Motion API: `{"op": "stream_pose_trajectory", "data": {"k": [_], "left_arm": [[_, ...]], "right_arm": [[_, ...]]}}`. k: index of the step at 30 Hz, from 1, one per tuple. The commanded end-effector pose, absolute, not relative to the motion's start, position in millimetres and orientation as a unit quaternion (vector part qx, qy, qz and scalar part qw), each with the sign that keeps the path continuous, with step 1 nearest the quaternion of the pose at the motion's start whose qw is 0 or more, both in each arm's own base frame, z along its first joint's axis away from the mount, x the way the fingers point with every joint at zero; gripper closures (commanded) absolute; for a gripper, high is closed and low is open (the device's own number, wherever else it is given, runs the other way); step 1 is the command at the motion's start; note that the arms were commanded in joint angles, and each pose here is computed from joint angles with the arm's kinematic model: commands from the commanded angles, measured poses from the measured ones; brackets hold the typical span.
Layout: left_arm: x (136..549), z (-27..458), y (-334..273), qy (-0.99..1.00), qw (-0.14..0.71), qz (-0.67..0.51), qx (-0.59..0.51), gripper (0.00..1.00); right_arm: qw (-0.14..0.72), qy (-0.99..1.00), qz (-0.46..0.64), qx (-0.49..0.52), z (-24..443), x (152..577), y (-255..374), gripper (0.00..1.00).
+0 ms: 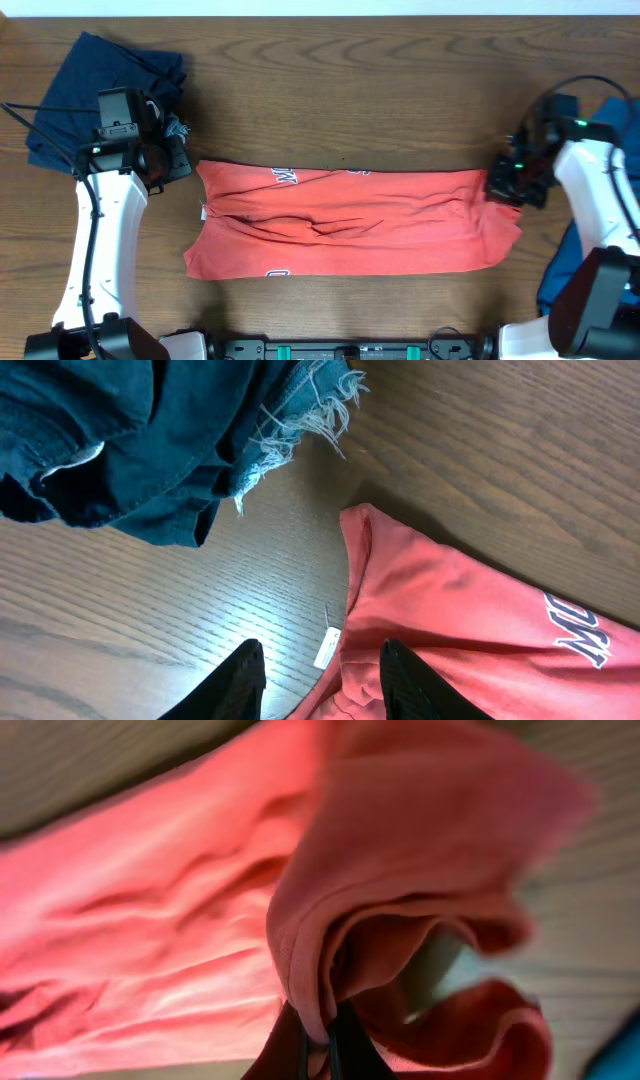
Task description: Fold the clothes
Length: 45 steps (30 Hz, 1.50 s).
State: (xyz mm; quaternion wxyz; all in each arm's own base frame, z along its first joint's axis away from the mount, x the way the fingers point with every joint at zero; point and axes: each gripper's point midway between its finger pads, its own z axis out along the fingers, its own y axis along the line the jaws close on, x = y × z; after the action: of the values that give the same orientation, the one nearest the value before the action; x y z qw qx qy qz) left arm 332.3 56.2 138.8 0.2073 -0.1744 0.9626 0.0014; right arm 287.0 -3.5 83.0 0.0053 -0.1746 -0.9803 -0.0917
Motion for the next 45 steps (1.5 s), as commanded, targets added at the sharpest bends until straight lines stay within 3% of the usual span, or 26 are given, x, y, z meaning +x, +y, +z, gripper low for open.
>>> {"op": "stream_pose_trajectory", "data": {"k": [1,6,11,14,18,23,28,32,40,45], "left_arm": [[333,145,58,0.962,0.215,0.003,-0.172,0.61],[333,145,58,0.962,0.214,0.003,-0.172,0.61],[333,145,58,0.962,0.214,0.003,-0.172,0.6],[332,145,58,0.962,0.212,0.003,-0.172,0.6],[332,145,58,0.962,0.212,0.003,-0.172,0.61],[332,144,58,0.962,0.211,0.003,-0.172,0.61],[328,143,57,0.964,0.203,0.003,-0.172,0.61],[327,142,57,0.964,0.201,0.003,-0.172,0.61],[328,143,57,0.964,0.203,0.003,-0.172,0.61],[328,143,57,0.964,0.203,0.003,-0.172,0.6]], "right_arm": [[-0.007,-0.983,-0.079,-0.166,91,292,21,0.99],[-0.009,-0.988,-0.075,-0.133,91,291,56,0.99],[-0.001,-0.991,-0.089,-0.099,92,284,83,0.69],[0.003,-0.991,-0.094,-0.091,94,281,88,0.61],[-0.005,-0.993,-0.095,-0.071,101,279,84,0.58],[-0.04,-0.992,-0.023,-0.12,108,286,35,0.46],[-0.048,-0.98,-0.017,-0.193,104,294,-8,0.83],[-0.039,-0.972,-0.029,-0.23,93,299,-26,0.98],[0.01,-0.972,-0.158,-0.173,51,297,34,0.99],[0.081,-0.974,-0.177,-0.117,34,256,79,0.99]]}}
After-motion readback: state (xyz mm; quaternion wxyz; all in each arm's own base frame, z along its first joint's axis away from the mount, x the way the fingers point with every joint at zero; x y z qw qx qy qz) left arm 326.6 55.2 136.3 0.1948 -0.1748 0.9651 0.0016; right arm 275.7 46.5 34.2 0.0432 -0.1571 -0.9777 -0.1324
